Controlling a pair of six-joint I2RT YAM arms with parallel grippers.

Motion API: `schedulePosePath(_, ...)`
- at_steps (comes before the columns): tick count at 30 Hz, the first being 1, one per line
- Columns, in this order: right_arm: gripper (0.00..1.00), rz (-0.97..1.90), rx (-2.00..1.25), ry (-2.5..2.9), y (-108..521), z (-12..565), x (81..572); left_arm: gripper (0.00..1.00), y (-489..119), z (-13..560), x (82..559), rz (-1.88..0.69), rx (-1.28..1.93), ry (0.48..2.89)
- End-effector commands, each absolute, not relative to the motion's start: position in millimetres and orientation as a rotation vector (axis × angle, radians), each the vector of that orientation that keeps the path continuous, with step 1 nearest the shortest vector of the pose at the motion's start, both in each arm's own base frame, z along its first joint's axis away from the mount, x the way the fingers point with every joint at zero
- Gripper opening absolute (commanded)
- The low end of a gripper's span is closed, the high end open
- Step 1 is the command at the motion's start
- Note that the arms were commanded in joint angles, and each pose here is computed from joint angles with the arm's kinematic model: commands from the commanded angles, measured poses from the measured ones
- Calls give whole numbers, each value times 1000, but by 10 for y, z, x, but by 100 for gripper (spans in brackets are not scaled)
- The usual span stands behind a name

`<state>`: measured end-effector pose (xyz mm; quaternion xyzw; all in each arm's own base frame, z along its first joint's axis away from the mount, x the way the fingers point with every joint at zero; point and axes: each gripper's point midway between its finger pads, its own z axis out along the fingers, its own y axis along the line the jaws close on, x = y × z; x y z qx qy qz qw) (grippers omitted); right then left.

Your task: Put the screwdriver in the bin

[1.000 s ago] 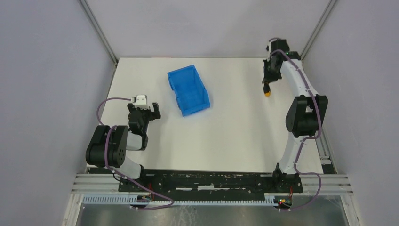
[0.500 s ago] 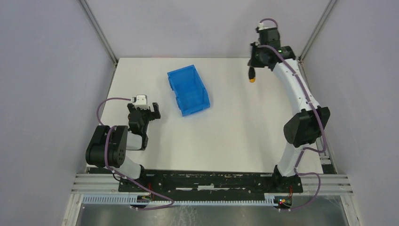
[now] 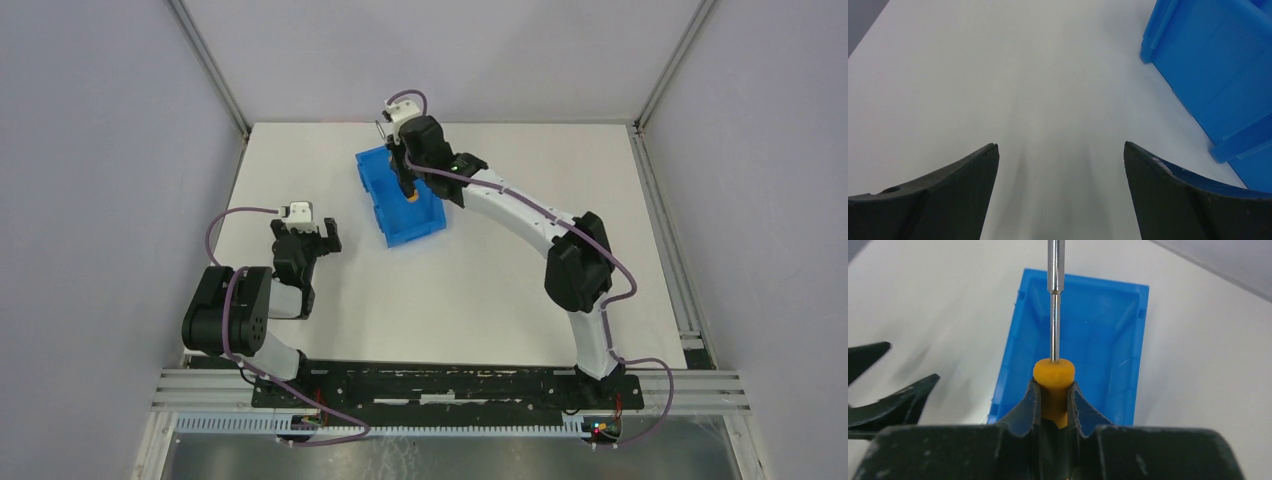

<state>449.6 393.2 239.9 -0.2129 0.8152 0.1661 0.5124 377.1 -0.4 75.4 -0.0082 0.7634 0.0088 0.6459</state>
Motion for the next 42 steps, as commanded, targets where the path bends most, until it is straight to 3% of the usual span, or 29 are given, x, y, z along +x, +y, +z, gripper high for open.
schedulePosePath(1, 0, 285, -549, 1917, 4054, 1895, 4716, 100, -7, 880, 3802, 1, -37, 1693)
schedulePosePath(12, 2, 123, -687, 2041, 4126, 713, 4721, 100, -7, 879, 3802, 1, -37, 1693)
schedulePosePath(17, 42, 125, -682, 2070, 4132, 587, 4705, 100, -8, 883, 3802, 0, -37, 1692)
schedulePosePath(19, 48, 139, -660, 2056, 4154, 736, 4717, 100, -8, 879, 3802, 0, -37, 1693)
schedulePosePath(28, 54, 193, -563, 1831, 4157, 2319, 4574, 100, -8, 880, 3802, 0, -36, 1693)
schedulePosePath(30, 67, 214, -539, 1794, 4062, 2637, 4465, 100, -7, 875, 3802, 1, -37, 1695)
schedulePosePath(33, 95, 199, -509, 1763, 3786, 2988, 4296, 100, -6, 878, 3801, 1, -37, 1694)
schedulePosePath(34, 98, 193, -515, 1756, 3701, 3057, 4232, 100, -6, 879, 3802, 1, -37, 1694)
schedulePosePath(42, 98, 120, -365, 1741, 2689, 3162, 3607, 100, -7, 872, 3802, 1, -37, 1695)
